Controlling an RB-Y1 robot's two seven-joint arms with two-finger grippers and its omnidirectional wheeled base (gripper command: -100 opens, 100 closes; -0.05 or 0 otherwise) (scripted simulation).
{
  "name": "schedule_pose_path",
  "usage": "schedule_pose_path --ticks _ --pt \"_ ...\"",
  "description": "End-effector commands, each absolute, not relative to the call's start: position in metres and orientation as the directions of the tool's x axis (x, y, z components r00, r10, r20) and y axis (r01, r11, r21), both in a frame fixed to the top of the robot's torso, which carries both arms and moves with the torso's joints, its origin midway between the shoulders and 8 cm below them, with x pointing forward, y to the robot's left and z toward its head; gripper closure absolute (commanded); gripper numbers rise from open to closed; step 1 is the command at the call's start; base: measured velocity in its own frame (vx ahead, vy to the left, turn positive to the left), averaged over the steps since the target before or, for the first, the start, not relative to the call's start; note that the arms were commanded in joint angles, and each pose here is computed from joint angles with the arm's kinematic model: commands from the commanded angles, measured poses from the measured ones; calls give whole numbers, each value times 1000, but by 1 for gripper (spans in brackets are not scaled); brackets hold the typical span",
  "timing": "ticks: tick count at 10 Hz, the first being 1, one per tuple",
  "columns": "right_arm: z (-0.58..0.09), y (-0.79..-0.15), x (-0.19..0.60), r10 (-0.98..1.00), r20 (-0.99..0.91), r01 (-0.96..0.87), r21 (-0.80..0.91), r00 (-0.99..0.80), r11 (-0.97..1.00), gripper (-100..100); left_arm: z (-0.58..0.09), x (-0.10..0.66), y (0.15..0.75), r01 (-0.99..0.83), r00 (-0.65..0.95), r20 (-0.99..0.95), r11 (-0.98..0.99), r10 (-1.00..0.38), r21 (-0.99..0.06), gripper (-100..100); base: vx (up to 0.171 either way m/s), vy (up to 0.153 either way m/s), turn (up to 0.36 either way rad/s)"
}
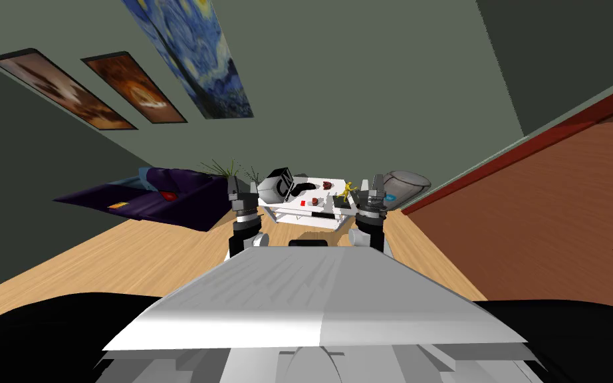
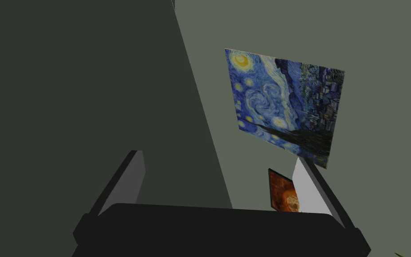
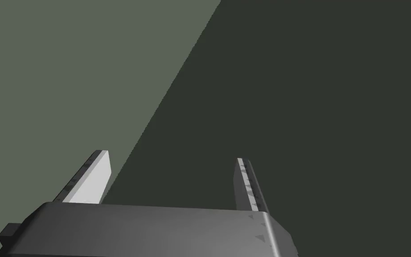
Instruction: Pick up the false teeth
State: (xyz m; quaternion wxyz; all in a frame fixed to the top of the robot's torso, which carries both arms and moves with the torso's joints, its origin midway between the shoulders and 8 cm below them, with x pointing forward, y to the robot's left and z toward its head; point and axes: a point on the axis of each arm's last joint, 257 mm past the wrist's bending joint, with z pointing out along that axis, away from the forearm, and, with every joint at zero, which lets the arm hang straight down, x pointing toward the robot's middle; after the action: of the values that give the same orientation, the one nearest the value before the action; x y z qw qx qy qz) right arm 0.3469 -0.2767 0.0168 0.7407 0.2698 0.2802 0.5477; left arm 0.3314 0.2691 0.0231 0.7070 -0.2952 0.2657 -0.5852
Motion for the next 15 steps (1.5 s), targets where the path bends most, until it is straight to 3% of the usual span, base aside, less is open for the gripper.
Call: schedule_pose_path --ticks 1,8,15 --pt "11 -270 352 956 -182 -644 708 229 289 -100 23 331 269 670 174 -30 141 -984 -728 0 1 -7 56" --pt "-66 -235 399 786 -590 -454 659 183 600 -100 23 331 269 670 174 -30 141 -984 -728 0 3 -45 162" --pt "-137 -222 429 545 -827 -299 491 134 818 -100 23 331 269 670 174 -30 141 -984 -729 0 -1 -44 139"
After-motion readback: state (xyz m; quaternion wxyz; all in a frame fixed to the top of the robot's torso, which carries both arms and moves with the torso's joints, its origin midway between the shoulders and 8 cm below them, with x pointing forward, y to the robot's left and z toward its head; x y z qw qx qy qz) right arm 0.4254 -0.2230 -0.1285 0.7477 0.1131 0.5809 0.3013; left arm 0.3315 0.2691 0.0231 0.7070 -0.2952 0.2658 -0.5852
